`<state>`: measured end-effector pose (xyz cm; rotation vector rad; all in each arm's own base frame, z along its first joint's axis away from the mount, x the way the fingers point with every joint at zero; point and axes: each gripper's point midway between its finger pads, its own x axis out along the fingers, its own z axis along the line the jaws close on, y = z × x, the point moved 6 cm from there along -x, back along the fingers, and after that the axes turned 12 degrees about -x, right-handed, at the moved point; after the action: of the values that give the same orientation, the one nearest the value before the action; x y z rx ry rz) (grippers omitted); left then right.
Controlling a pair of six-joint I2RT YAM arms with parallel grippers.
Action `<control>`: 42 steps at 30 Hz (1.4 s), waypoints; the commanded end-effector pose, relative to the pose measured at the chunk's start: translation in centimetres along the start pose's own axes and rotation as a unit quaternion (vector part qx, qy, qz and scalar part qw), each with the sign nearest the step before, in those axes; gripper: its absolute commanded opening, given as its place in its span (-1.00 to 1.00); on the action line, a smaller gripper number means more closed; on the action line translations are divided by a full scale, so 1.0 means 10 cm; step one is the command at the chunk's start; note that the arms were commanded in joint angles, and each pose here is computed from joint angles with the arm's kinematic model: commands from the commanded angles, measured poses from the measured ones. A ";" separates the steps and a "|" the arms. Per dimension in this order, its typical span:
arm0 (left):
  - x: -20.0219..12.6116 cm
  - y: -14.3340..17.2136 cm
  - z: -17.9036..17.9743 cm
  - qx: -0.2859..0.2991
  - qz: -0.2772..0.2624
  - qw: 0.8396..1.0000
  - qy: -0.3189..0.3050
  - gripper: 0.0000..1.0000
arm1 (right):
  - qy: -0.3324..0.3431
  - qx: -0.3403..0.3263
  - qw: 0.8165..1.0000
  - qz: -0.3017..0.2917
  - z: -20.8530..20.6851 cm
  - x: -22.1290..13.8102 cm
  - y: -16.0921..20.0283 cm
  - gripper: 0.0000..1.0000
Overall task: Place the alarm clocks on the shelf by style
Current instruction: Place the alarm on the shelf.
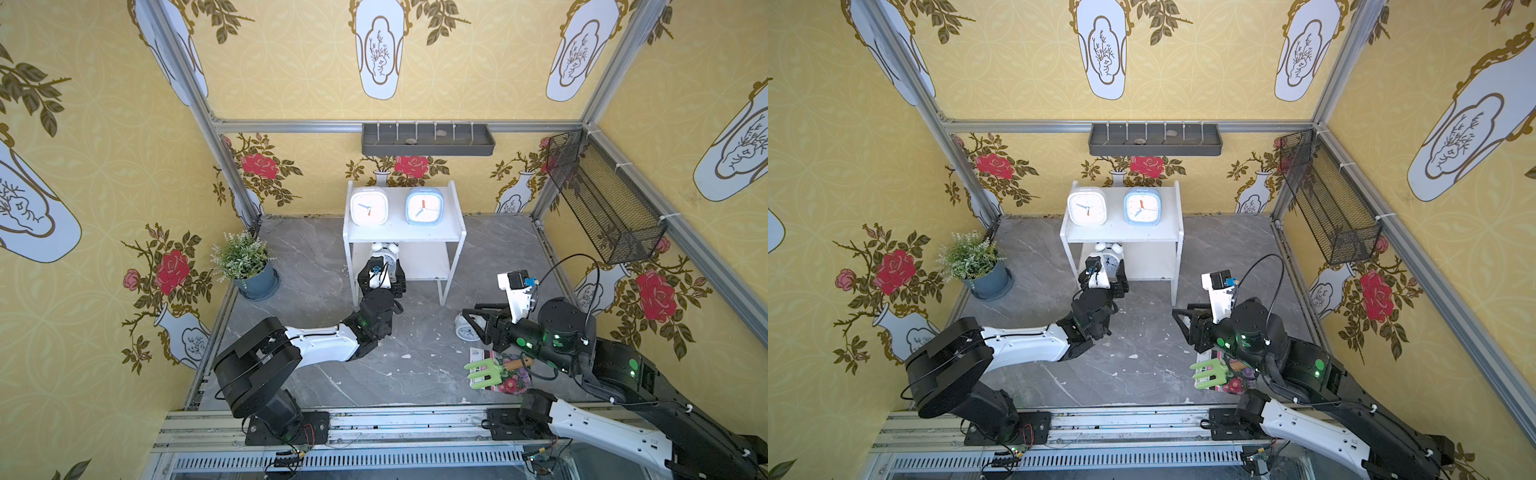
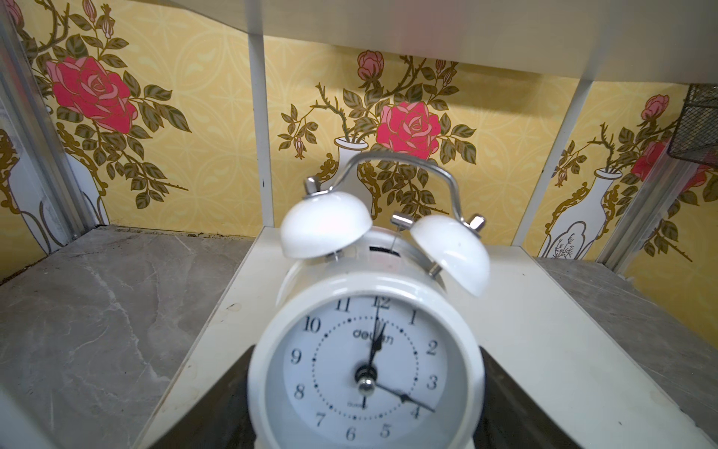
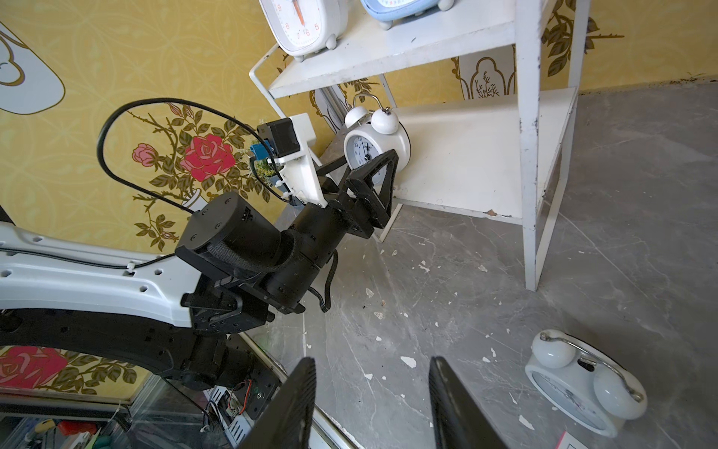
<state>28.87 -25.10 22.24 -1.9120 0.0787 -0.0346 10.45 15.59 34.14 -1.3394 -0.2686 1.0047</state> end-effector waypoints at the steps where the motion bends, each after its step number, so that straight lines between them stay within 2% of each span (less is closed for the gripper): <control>1: 0.01 -0.08 -0.02 -0.020 -0.022 1.000 -0.003 0.16 | -0.008 0.003 1.000 -0.023 0.03 -0.02 -0.09 -0.02; 11: -0.01 -0.06 0.00 -0.012 -0.016 1.000 0.004 0.42 | -0.008 0.007 1.000 -0.028 0.02 -0.06 -0.10 -0.02; 17: -0.03 -0.03 0.00 -0.008 -0.010 1.000 0.013 0.77 | -0.007 0.009 1.000 -0.027 0.02 -0.06 -0.10 -0.01; 24: -0.03 -0.03 -0.02 0.001 -0.005 1.000 0.021 0.98 | -0.007 0.008 1.000 -0.029 0.02 -0.06 -0.11 0.00; 42: -0.09 -0.03 -0.02 -0.009 0.027 0.999 0.041 0.99 | -0.003 0.007 1.000 -0.025 0.02 -0.04 -0.10 0.03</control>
<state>28.14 -24.87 22.78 -1.9206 0.1407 -0.0716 10.34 15.33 34.62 -1.3278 -0.2787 0.9932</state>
